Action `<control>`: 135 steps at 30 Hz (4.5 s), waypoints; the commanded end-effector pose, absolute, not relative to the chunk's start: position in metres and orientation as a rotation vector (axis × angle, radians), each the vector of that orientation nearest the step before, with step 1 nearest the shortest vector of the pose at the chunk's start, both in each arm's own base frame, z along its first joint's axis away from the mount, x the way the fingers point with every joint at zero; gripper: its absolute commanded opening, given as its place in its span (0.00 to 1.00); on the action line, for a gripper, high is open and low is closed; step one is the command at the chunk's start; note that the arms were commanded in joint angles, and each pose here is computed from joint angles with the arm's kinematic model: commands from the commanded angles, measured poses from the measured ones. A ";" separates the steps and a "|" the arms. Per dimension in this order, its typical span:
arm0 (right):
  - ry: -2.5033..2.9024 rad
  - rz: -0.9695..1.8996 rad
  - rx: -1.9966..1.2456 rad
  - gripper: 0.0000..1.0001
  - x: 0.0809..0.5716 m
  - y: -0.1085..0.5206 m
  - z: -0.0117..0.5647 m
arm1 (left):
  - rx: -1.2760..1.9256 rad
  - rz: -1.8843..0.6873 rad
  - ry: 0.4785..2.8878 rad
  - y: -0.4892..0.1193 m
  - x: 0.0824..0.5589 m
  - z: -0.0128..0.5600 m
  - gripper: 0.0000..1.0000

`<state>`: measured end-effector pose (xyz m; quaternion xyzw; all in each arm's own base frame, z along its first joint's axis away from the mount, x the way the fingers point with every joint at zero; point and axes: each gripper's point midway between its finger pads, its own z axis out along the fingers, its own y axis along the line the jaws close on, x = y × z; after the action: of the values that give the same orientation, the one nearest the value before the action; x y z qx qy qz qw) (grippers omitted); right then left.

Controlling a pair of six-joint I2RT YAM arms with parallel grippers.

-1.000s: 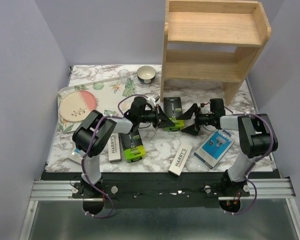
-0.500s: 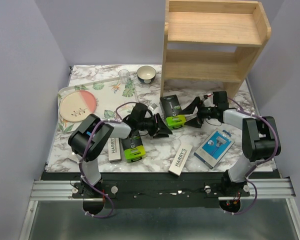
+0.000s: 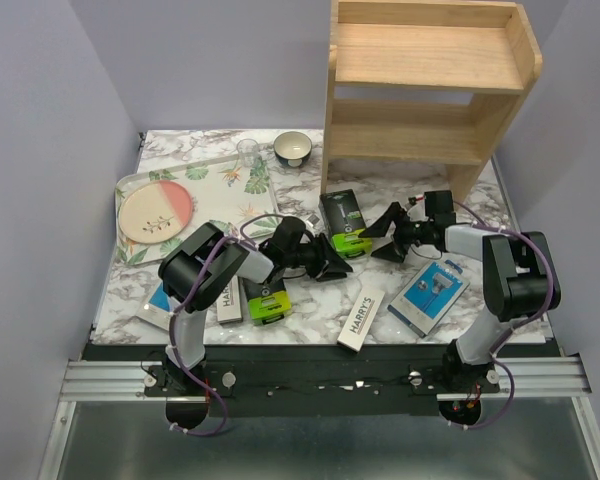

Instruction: Place and organize the shaving razors onto the shelf

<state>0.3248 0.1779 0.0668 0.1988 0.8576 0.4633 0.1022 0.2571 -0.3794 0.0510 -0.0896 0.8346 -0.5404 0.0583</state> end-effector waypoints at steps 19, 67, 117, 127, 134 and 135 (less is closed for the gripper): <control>2.556 1.340 0.446 0.80 0.345 0.200 0.059 | -0.446 -1.582 2.442 -0.373 0.294 0.052 0.43; 2.516 1.607 0.481 0.89 0.344 0.254 0.082 | -0.237 -1.696 2.244 -0.358 0.318 0.129 0.00; 1.967 1.184 -0.049 0.43 0.434 0.160 0.311 | 0.516 -1.432 2.064 -0.274 0.322 0.204 0.49; 1.993 1.202 0.062 0.47 0.472 0.167 0.300 | 0.533 -1.397 2.090 -0.272 0.323 0.190 0.49; 2.010 1.239 0.063 0.70 0.479 0.196 0.298 | 0.539 -1.377 2.101 -0.269 0.320 0.184 0.49; 2.011 1.235 0.064 0.76 0.479 0.197 0.298 | 0.544 -1.375 2.095 -0.269 0.320 0.186 0.49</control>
<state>0.4690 0.1807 0.2725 0.0450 0.8064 0.4781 0.3452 0.3180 -0.2725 0.1877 0.1964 0.7818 -0.5255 0.2723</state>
